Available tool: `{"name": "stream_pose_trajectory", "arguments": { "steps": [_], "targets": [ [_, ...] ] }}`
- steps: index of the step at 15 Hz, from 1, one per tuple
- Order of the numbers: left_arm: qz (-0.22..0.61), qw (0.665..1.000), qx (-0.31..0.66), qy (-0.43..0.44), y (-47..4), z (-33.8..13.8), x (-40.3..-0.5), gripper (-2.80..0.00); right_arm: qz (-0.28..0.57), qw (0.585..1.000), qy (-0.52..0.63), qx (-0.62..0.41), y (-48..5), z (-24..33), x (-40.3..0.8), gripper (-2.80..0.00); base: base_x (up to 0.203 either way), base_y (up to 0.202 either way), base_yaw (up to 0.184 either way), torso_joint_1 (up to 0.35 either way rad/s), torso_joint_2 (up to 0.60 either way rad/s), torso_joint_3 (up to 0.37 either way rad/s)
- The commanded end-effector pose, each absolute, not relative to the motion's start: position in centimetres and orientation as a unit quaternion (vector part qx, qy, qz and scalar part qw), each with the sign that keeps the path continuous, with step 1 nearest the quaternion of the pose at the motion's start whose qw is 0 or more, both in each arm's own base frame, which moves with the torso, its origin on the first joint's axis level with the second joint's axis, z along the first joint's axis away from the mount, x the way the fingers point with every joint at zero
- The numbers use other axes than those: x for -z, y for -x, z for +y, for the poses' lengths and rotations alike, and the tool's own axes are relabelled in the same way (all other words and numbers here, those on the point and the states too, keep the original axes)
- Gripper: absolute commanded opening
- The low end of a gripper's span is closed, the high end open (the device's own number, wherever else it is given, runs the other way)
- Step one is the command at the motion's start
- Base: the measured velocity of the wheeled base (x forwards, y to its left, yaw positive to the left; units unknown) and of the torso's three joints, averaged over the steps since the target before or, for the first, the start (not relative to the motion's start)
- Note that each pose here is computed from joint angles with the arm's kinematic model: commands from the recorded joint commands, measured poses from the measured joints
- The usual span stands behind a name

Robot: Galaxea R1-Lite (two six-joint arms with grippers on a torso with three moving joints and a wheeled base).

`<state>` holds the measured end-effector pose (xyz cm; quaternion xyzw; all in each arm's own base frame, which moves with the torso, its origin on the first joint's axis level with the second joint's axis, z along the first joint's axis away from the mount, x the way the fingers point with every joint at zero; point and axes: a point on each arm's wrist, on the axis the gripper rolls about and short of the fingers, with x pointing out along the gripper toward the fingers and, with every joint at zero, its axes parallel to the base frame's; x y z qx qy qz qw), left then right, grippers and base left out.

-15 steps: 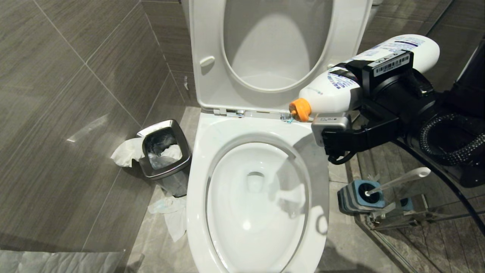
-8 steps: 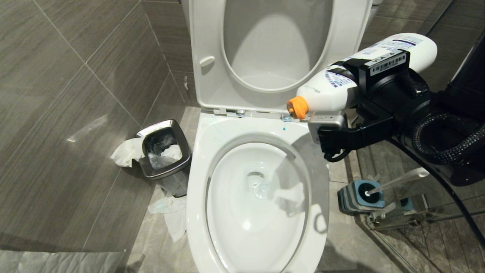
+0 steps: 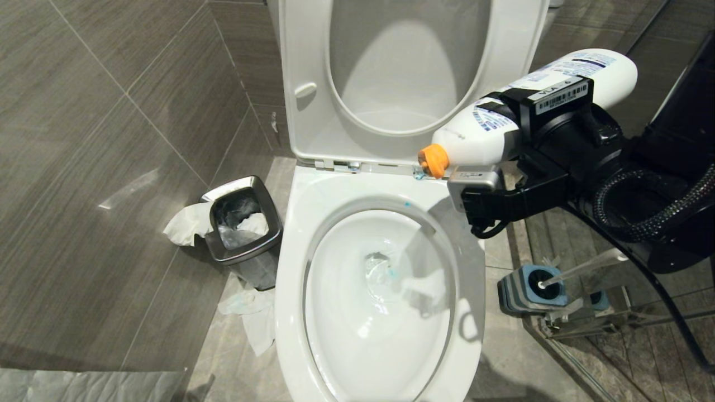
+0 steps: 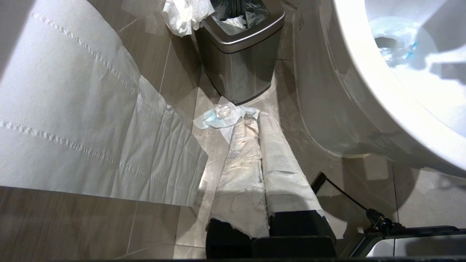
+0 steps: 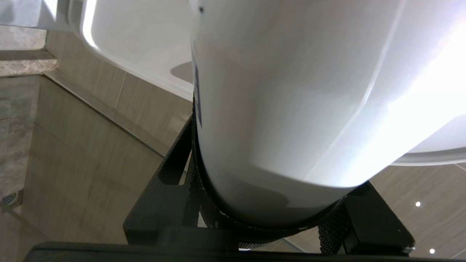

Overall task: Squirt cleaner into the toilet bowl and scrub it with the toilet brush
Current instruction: Pour in the cleaning agent

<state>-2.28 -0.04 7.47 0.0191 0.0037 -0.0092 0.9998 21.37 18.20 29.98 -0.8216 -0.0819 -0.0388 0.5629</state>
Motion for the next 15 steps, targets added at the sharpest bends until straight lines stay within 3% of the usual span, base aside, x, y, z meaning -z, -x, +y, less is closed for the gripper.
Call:
{"name": "stream_pose_trajectory", "arguments": {
  "steps": [1, 15],
  "targets": [
    [0.005, 1.0, 0.009, -0.019, 2.26, -0.04, -7.38, -2.8, -0.08, 0.558, 0.825, 0.04, -21.45, 18.28, -29.86, -2.8, 0.0, 0.0, 0.0, 0.0, 0.0, 0.0],
    [0.005, 1.0, 0.009, -0.019, 2.26, -0.04, -7.38, -2.8, -0.089, 0.571, 0.815, 0.051, -21.91, 19.08, -29.51, -2.8, 0.0, 0.0, 0.0, 0.0, 0.0, 0.0]
  ]
}}
